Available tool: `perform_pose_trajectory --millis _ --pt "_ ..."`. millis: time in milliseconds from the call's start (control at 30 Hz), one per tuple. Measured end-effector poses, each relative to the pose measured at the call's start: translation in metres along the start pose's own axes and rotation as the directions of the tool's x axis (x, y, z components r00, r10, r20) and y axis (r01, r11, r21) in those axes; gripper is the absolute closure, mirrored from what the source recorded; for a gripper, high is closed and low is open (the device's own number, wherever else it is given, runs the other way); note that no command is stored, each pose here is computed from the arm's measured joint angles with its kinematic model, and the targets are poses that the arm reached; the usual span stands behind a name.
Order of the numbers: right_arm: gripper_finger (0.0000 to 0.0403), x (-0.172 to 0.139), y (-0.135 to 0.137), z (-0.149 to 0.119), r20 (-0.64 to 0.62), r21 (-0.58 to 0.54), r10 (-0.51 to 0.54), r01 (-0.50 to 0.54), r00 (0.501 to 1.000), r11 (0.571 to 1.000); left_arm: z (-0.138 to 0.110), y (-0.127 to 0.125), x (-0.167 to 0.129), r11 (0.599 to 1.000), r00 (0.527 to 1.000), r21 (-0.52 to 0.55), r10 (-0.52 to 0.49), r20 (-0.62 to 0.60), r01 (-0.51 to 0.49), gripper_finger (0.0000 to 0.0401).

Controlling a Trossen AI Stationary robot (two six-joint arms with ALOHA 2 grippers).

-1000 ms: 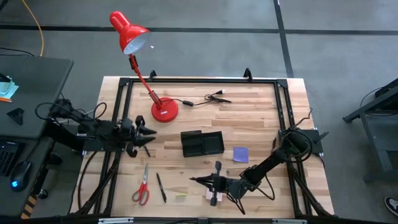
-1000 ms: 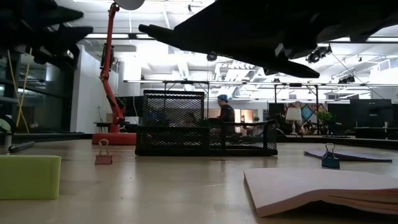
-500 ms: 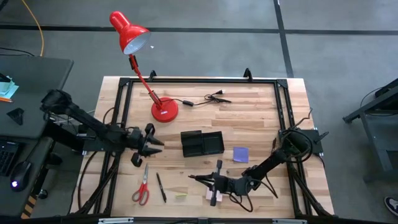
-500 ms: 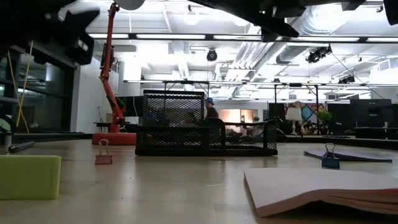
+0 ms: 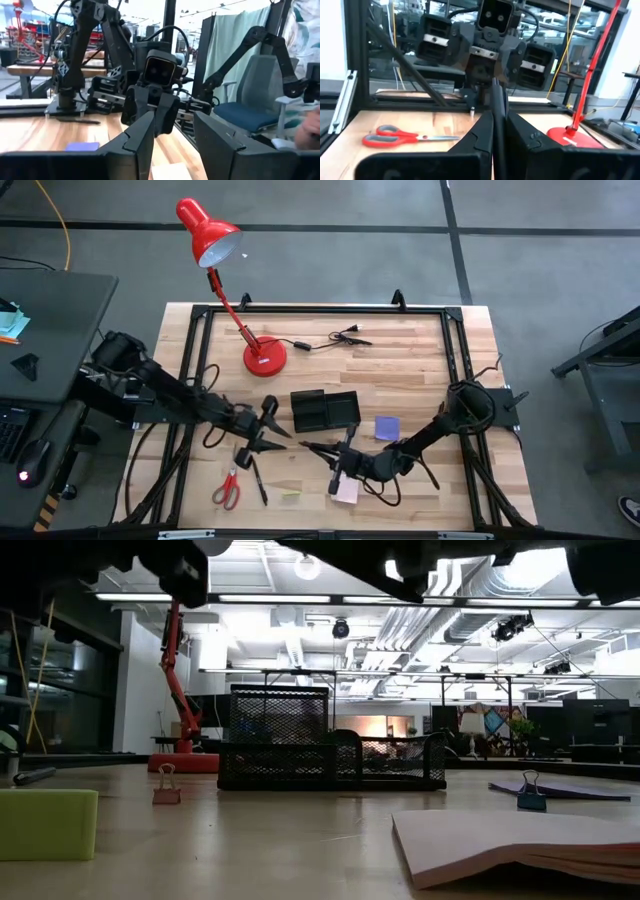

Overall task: Pick and place office supplies into organizer
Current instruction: Put the black pen into the black desk organizer

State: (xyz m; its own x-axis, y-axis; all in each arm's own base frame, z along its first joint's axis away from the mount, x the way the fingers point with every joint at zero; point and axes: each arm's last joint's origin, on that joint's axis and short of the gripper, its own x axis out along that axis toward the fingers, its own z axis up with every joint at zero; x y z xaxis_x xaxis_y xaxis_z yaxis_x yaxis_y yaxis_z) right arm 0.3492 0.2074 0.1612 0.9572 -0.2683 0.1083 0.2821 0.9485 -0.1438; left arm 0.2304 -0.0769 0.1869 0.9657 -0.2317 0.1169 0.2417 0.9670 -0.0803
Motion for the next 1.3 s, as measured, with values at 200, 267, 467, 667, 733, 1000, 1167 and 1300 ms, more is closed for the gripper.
perform_pose_trajectory --millis 200,267,467,667,733,1000,1167,1300 --pt "0.0386 -0.006 0.004 0.003 0.007 -0.008 -0.014 0.014 1.0 1.0 0.004 -0.001 0.003 0.999 1.0 0.046 -0.007 0.015 0.006 0.0275" --pt "0.0386 -0.007 0.005 0.003 0.007 -0.023 -0.014 0.015 1.0 1.0 0.004 0.0 0.003 0.999 1.0 0.038 0.006 0.017 -0.007 0.0275" --pt "0.0386 -0.006 0.004 0.003 0.008 -0.025 -0.016 0.016 1.0 1.0 0.0 0.003 0.003 0.994 0.994 -0.002 0.107 -0.011 -0.107 0.0275" --pt "0.0389 -0.006 0.004 0.006 0.03 -0.033 -0.019 0.02 0.999 0.999 -0.002 0.003 0.003 0.995 0.995 0.003 0.096 -0.038 -0.096 0.0273" --pt "0.039 -0.007 0.003 0.009 0.051 -0.026 -0.018 0.02 0.999 0.999 -0.002 0.003 0.003 0.995 0.995 0.019 0.096 -0.034 -0.096 0.0266" --pt "0.0388 0.003 -0.007 0.013 0.117 -0.009 -0.008 0.009 0.993 1.0 -0.001 0.003 0.003 0.993 0.993 0.031 0.114 -0.023 -0.113 0.0204" --pt "0.0388 0.013 -0.015 0.01 0.126 0.011 0.013 -0.014 0.992 1.0 -0.001 0.003 0.003 0.992 0.992 0.031 0.121 -0.024 -0.12 0.0197" --pt "0.0389 0.018 -0.019 0.009 0.135 0.01 0.031 -0.033 0.99 0.999 -0.001 0.003 0.003 0.992 0.992 0.031 0.123 -0.026 -0.122 0.0204"
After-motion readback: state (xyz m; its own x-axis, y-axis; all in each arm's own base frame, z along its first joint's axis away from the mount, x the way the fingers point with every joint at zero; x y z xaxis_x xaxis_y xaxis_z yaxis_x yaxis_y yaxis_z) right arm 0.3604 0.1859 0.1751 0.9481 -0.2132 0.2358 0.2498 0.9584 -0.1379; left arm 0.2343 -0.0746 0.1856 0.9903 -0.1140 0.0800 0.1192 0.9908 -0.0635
